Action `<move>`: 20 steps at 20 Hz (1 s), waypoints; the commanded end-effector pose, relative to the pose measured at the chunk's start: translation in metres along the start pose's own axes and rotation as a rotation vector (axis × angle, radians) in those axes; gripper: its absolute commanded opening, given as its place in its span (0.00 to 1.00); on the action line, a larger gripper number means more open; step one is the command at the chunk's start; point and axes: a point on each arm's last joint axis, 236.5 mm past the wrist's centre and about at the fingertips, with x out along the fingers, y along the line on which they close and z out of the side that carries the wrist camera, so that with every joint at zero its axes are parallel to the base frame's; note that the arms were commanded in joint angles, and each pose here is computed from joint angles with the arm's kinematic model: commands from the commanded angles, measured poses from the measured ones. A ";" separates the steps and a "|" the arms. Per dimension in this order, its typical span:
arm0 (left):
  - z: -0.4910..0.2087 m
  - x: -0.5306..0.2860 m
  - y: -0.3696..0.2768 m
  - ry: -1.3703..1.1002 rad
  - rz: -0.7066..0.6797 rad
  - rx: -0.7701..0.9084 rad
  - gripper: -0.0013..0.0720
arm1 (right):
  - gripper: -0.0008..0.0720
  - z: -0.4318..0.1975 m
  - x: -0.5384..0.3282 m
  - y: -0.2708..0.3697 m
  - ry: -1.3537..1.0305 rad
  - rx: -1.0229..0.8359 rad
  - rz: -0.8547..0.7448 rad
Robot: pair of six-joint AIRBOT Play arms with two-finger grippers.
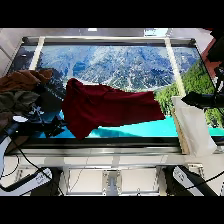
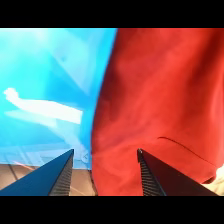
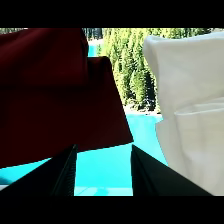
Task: Fold the shirts.
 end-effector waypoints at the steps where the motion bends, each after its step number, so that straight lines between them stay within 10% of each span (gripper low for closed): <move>1: 0.001 -0.002 -0.001 -0.001 -0.016 0.006 0.64 | 0.55 0.000 0.000 0.004 -0.002 0.006 0.016; 19: 0.000 0.021 -0.025 -0.015 -0.029 0.098 0.64 | 0.55 0.004 -0.001 0.014 -0.017 0.023 0.060; 20: -0.001 0.022 -0.028 -0.015 -0.035 0.100 0.52 | 0.55 0.003 -0.001 0.014 -0.014 0.023 0.061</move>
